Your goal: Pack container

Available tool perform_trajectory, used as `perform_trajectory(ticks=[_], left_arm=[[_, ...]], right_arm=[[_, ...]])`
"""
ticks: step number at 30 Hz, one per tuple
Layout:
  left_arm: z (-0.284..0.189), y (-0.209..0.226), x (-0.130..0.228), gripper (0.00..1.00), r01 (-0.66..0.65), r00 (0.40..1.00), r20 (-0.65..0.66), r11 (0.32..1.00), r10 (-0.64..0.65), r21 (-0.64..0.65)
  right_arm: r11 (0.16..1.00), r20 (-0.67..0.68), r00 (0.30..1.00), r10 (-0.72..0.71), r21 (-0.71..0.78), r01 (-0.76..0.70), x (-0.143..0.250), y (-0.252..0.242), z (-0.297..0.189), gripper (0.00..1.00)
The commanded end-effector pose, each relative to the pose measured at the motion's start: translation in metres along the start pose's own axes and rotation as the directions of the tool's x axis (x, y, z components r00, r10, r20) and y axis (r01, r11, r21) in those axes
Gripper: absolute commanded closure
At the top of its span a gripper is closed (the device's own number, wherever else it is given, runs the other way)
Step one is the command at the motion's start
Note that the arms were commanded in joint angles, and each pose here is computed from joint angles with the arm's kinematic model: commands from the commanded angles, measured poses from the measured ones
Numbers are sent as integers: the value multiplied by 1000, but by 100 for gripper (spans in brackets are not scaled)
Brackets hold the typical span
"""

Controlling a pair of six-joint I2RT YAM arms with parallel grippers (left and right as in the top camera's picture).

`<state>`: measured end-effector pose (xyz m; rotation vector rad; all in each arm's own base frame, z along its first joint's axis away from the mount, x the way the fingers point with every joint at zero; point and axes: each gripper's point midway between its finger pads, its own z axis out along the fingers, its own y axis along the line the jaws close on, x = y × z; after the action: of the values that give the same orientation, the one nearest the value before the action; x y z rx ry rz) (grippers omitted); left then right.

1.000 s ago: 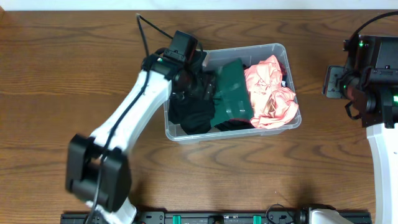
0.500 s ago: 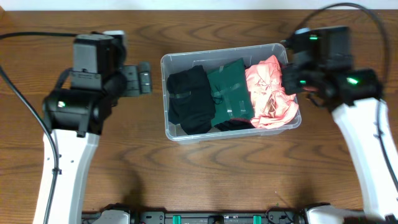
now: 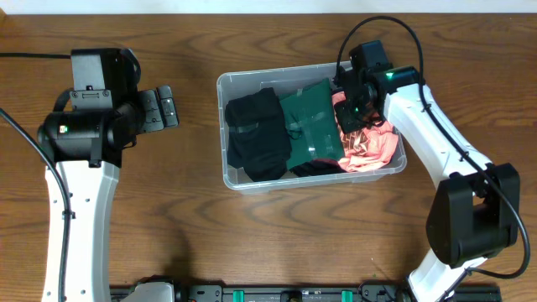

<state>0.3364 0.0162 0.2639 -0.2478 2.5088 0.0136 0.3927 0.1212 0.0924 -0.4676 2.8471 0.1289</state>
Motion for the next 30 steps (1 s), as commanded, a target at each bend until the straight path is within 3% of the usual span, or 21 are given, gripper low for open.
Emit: perform_trajectory(ticks=[1, 4, 7, 10, 11, 16, 20, 25, 30], left_arm=[[3, 3, 2, 2, 0, 1000, -11, 1000, 0, -11], [3, 3, 2, 2, 0, 1000, -11, 1000, 0, -12], [3, 3, 2, 2, -1, 1000, -11, 1000, 1, -12], [3, 3, 2, 2, -1, 1000, -11, 1000, 1, -12], [3, 3, 2, 2, -1, 1000, -11, 1000, 1, -12], [3, 4, -1, 2, -11, 1000, 1, 1000, 11, -19], [-12, 0, 2, 2, -12, 1000, 21, 1000, 11, 13], [-57, 3, 11, 2, -34, 989, 144, 999, 29, 29], [-92, 4, 48, 2, -78, 957, 286, 994, 53, 76]], right_arm=[[1000, 119, 993, 9, 28, -12, -27, -2, -37, 94], [997, 277, 961, -1, 69, -18, -50, -6, -98, 87], [985, 438, 899, -3, 155, -72, -64, -24, -161, 42], [967, 524, 852, 13, 210, -144, -63, -46, -198, 14], [964, 532, 847, 23, 212, -160, -61, -52, -203, 1], [946, 520, 851, 72, 235, -223, -48, -79, -208, 1], [925, 516, 832, 206, 175, -337, -25, -86, -216, 1], [924, 583, 786, 204, 150, -351, 4, -80, -241, 1], [919, 645, 734, 212, 125, -374, 57, -69, -233, 1]])
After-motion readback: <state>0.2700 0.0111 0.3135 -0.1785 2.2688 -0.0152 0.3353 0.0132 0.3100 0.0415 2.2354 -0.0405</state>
